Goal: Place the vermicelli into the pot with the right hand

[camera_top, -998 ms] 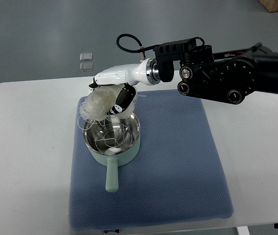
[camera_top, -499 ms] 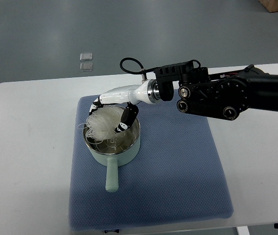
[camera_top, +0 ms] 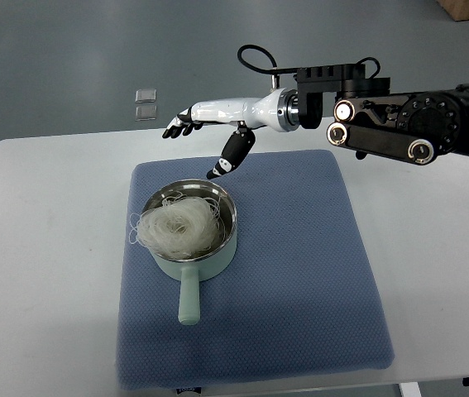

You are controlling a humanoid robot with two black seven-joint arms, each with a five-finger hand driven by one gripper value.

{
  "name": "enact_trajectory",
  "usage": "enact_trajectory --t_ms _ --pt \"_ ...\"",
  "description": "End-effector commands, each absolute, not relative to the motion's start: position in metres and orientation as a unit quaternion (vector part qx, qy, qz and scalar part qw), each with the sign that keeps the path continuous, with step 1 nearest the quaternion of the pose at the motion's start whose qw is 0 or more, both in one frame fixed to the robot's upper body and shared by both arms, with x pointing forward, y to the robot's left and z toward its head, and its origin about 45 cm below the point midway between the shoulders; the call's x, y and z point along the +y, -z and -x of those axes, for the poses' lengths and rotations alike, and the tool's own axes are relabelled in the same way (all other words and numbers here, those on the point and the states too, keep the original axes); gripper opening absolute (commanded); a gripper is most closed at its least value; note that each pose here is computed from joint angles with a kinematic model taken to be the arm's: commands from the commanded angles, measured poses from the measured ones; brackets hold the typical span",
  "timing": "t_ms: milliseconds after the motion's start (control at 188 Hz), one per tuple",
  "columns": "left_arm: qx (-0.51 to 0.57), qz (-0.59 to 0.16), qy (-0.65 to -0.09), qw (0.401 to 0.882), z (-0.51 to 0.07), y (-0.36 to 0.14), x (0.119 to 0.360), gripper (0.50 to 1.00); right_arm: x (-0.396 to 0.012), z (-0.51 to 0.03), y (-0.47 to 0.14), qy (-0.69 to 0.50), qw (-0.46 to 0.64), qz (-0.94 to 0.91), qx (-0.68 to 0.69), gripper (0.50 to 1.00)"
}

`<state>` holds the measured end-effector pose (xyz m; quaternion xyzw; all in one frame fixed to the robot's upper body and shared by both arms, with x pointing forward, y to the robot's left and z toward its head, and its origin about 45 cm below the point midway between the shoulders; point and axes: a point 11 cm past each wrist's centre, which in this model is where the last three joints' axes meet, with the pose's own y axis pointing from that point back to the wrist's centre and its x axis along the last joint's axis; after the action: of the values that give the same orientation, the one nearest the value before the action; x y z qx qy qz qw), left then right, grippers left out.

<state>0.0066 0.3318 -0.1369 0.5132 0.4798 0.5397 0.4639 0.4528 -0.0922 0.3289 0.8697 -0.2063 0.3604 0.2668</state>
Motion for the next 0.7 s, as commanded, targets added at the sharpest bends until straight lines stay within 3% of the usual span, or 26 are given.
enact_trajectory --t_ms 0,159,350,478,547,695 --pt "0.479 -0.513 -0.54 0.464 -0.007 0.137 0.332 1.0 -0.131 -0.472 -0.332 -0.297 0.239 -0.877 -0.292 0.846" --pt "0.479 -0.514 -0.54 0.463 -0.006 0.137 0.332 1.0 -0.195 -0.495 -0.313 -0.175 0.162 -0.858 -0.455 0.846" --pt "0.478 -0.515 -0.541 0.462 -0.006 0.137 0.334 1.0 -0.271 -0.495 -0.248 -0.015 0.126 -0.773 -0.621 0.848" --pt "0.478 -0.515 -0.541 0.462 -0.006 0.137 0.334 1.0 -0.28 -0.476 -0.206 0.069 0.101 -0.753 -0.646 0.862" --pt "0.479 -0.515 -0.54 0.463 -0.006 0.137 0.333 1.0 -0.278 -0.469 -0.192 0.092 0.091 -0.749 -0.65 0.919" --pt "0.479 -0.515 -0.54 0.463 -0.006 0.137 0.333 1.0 -0.282 -0.464 -0.181 0.111 0.08 -0.73 -0.67 0.921"
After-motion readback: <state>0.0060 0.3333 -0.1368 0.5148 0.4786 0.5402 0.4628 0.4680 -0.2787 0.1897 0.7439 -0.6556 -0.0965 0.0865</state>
